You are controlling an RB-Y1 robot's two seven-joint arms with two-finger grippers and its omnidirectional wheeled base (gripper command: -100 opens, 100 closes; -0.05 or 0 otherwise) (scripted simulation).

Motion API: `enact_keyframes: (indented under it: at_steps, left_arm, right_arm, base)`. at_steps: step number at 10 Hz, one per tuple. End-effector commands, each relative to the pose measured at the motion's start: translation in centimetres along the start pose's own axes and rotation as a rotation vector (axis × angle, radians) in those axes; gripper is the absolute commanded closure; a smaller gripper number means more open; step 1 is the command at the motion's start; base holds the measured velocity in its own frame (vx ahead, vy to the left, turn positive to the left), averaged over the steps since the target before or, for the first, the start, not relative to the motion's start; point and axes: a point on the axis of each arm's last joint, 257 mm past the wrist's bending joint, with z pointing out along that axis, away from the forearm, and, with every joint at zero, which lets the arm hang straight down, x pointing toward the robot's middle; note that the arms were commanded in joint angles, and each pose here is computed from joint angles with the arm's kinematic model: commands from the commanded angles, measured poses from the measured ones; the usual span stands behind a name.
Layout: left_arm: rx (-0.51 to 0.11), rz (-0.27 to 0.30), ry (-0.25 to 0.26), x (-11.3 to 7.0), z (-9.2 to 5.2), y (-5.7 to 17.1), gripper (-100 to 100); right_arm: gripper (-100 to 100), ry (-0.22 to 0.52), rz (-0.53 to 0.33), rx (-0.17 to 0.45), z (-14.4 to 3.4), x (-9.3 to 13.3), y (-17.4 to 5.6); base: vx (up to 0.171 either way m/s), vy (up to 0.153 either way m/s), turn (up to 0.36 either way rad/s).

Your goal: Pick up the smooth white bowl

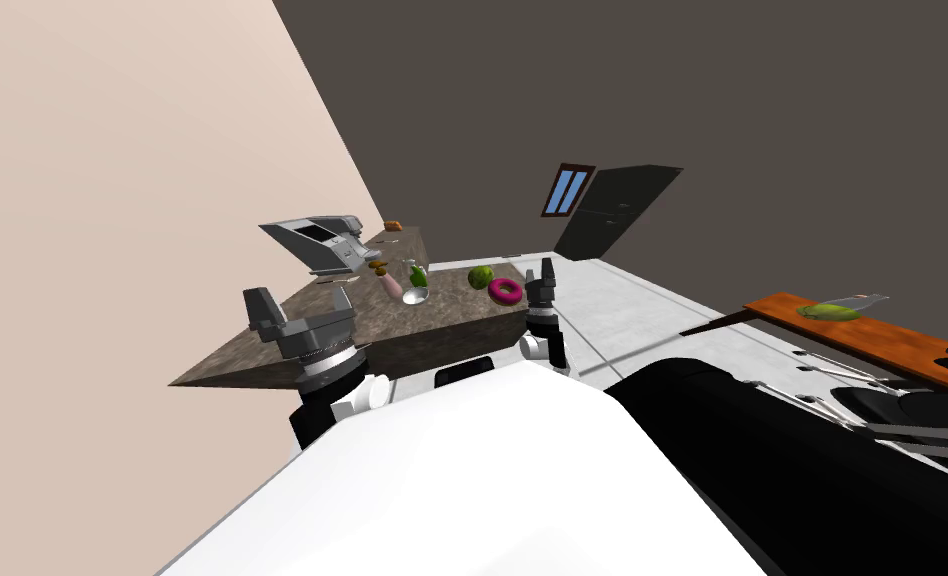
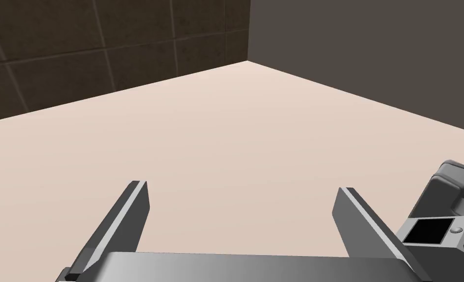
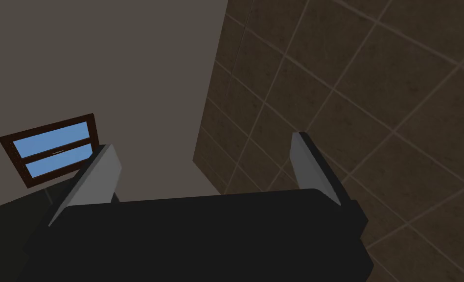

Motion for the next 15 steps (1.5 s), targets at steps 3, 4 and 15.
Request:
enact_keyframes:
  at_steps: [3,4,15]
  left_arm:
    - [-0.072,-0.017,0.059,1.4,0.7,3.7,-100]
    - [-0.095,-0.021,0.073,1.8,0.9,4.9,-100]
    - [-0.347,-0.022,0.175,4.1,3.3,17.3,-100]
  right_arm:
    - [0,0.000,0.000,0.000,0.0,0.0,0.0]
    - [0,0.000,0.000,0.000,0.0,0.0,0.0]
    - [0,0.000,0.000,0.000,0.0,0.0,0.0]
  base:
    - [-0.053,0.004,0.057]
    - [-0.071,0.009,0.038]
    - [-0.037,-0.001,0.021]
